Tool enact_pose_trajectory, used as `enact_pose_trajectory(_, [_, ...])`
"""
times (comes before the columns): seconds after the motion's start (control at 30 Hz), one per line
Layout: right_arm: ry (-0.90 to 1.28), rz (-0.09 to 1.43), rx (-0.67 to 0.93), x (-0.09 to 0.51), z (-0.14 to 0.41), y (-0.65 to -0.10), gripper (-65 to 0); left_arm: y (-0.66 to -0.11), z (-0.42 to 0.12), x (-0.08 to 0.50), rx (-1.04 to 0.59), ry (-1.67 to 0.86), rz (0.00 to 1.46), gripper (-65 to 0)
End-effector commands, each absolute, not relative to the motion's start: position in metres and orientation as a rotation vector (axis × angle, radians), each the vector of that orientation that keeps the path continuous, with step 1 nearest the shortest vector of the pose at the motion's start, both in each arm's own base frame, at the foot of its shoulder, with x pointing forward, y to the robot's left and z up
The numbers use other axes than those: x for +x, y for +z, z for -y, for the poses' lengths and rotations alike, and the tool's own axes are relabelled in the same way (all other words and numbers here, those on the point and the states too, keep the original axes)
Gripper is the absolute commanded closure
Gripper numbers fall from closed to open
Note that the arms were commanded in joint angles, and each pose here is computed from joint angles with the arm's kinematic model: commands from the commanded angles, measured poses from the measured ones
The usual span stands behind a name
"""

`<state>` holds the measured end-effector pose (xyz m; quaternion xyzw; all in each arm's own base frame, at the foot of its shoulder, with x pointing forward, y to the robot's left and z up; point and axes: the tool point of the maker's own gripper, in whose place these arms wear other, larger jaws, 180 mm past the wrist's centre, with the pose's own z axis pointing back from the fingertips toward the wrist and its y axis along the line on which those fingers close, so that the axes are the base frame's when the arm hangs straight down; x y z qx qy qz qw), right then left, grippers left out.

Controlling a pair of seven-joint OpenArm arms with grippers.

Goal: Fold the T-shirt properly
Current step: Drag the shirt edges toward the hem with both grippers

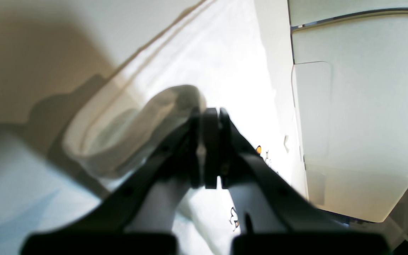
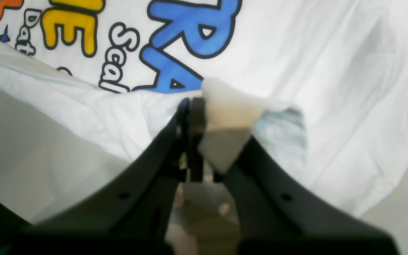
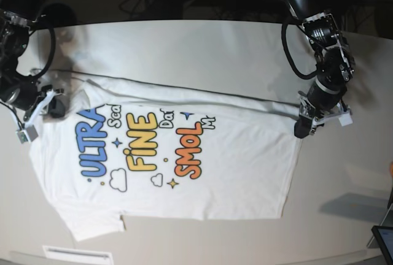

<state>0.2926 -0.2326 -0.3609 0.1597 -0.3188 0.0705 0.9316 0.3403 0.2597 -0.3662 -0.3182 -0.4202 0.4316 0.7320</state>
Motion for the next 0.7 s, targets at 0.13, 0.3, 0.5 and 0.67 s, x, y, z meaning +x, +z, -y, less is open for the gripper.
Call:
enact_pose_trajectory(0.13, [0.133,0.730,0.331,0.313,0.240,-0.343,-13.8,-0.349,-0.267,0.350,-0.709,0.934,0.983,-1.8])
enact_pose_trajectory(0.3, [0.097,0.751,0.362,0.330,0.243,-0.343,-24.7,-0.337,-0.283,0.356,-0.709,0.969,1.032,-18.5])
enact_pose_trajectory(0.5, [0.077,0.860,0.373,0.356,0.250,-0.325,-27.1,-0.335,-0.298,0.375,-0.673,0.970,1.041,-22.8])
enact_pose_trajectory(0.67, [0.144,0.879,0.326,0.367,0.258,-0.309,-26.8,-0.320,-0.306,0.384,-0.594,0.912,1.082,-22.8])
